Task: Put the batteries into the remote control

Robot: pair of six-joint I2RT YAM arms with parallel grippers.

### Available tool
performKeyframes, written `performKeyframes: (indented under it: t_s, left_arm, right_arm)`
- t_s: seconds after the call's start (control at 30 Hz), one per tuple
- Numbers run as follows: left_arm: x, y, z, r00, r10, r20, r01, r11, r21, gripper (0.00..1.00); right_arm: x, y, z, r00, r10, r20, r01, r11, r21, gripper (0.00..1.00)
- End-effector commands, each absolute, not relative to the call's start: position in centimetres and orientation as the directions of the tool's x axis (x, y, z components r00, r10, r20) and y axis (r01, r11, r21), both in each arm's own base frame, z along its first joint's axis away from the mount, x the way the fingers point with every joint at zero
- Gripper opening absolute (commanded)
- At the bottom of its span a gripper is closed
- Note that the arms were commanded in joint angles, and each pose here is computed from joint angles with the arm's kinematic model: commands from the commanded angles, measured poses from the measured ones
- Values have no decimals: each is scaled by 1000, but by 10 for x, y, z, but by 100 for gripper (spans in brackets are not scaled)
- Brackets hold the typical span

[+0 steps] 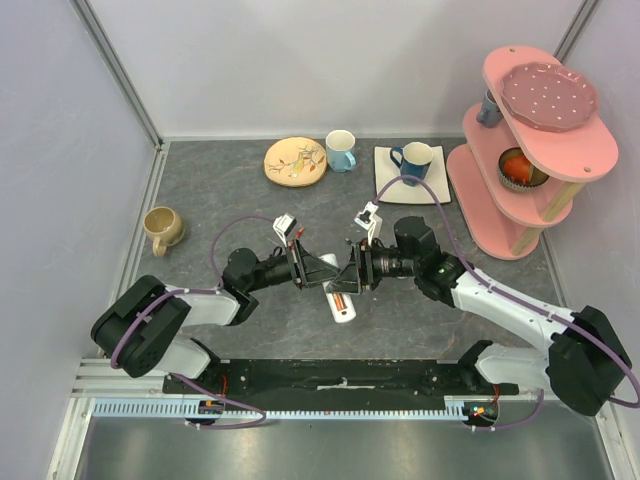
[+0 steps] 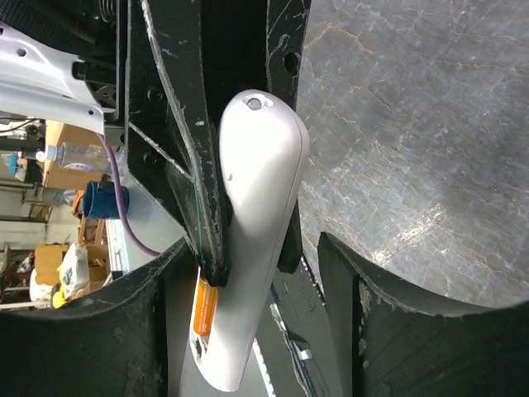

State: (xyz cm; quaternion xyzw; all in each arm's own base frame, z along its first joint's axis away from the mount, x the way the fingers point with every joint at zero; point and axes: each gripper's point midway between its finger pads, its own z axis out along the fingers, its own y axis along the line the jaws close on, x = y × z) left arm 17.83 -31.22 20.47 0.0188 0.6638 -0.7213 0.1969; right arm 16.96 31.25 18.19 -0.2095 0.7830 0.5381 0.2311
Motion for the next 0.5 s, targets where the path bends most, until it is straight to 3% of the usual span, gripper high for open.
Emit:
performKeyframes:
  t_s: [0.0,0.23,0.33,0.47]
  left_arm:
    - [162,-294,287,-777,-355,-519,617,-271,-739,2]
    - [176,-281,280,-763,-367,-532,629,-228,-744,2]
    - [178,-278,279,-759,-367,-537,631,-216,-745,2]
    - [180,-274,270,-752,-361,-551,632,-158,-759,2]
  right_arm:
    - [178,307,198,-752,-75,-655,-633,362,684,68]
    - [183,285,235,-659,-109,-744,-709,421,566,73]
    - [209,262,241,-600,-95,-794,-680,584,444,74]
    - [261,209,219,-553,-15,-833,-419,869,262,73]
